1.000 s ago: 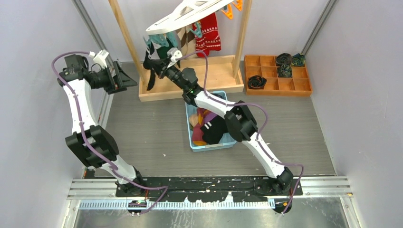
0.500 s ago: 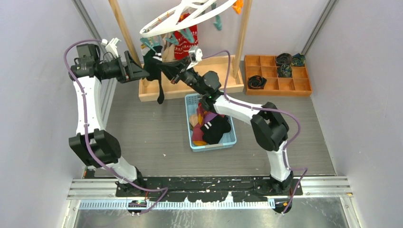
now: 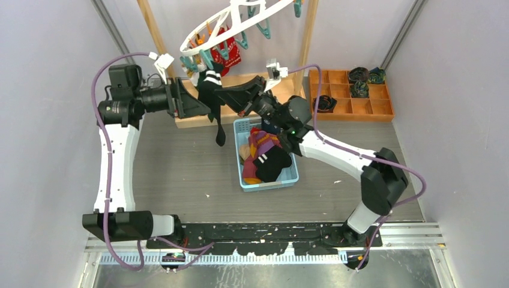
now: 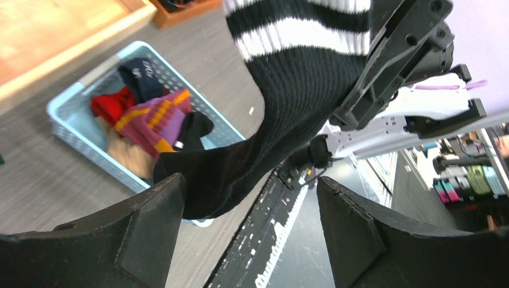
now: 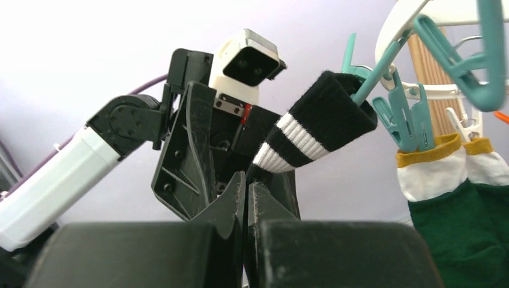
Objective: Remove the socks clipped to the hanger
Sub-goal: Remove the sock from the hanger.
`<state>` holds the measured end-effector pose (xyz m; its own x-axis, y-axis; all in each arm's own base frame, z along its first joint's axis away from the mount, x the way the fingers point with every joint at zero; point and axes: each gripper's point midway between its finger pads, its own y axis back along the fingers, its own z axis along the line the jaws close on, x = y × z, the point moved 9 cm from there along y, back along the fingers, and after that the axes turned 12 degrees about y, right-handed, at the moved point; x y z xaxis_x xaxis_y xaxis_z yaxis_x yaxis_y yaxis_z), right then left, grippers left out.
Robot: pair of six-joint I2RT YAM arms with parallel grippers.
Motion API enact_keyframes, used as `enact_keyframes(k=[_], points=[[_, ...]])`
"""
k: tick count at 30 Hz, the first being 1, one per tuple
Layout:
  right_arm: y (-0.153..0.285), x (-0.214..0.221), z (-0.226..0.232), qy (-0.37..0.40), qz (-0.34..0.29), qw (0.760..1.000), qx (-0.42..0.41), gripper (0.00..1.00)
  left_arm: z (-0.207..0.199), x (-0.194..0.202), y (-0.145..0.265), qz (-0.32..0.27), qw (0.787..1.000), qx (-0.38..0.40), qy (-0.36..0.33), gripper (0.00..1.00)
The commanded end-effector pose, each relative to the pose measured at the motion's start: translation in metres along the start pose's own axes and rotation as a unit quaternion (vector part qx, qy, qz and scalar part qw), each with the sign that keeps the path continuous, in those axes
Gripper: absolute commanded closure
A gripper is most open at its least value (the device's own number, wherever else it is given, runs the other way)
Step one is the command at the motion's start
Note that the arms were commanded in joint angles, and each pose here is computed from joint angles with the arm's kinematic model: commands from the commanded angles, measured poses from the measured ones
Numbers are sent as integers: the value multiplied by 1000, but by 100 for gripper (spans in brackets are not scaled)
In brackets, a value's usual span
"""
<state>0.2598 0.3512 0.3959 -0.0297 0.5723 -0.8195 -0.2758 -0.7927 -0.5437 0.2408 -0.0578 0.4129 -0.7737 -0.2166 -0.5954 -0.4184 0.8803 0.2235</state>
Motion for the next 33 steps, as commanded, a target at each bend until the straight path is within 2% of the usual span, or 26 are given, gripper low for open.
enact_keyframes(k=[1,7,11,15,20,22,26,28,30,33], points=[[12,-37,31,-30,-8,999,-30,99,-19,8,-8,6,1000,21,-23,20],[26,-55,43,-67,13,998,-11,99,-30,11,-9,5,999,37,-28,24],[29,-56,47,-111,34,993,-9,99,-35,22,-21,25,997,67,-23,29],[28,-59,49,-178,39,983,-16,99,-39,30,-32,32,995,84,-33,30],[30,-67,49,-227,38,973,-20,99,-42,23,-35,33,994,89,-50,31],[31,-68,49,-235,42,971,-17,99,-44,20,-35,34,993,94,-58,37],[35,-70,50,-240,58,969,-4,99,-44,22,-35,34,993,96,-68,58],[37,-70,50,-238,67,969,3,99,-43,24,-34,30,993,90,-74,62],[38,-71,51,-242,77,967,7,99,-42,27,-33,29,993,83,-82,62],[39,-73,54,-246,87,965,6,99,-40,31,-34,29,993,70,-93,54]])
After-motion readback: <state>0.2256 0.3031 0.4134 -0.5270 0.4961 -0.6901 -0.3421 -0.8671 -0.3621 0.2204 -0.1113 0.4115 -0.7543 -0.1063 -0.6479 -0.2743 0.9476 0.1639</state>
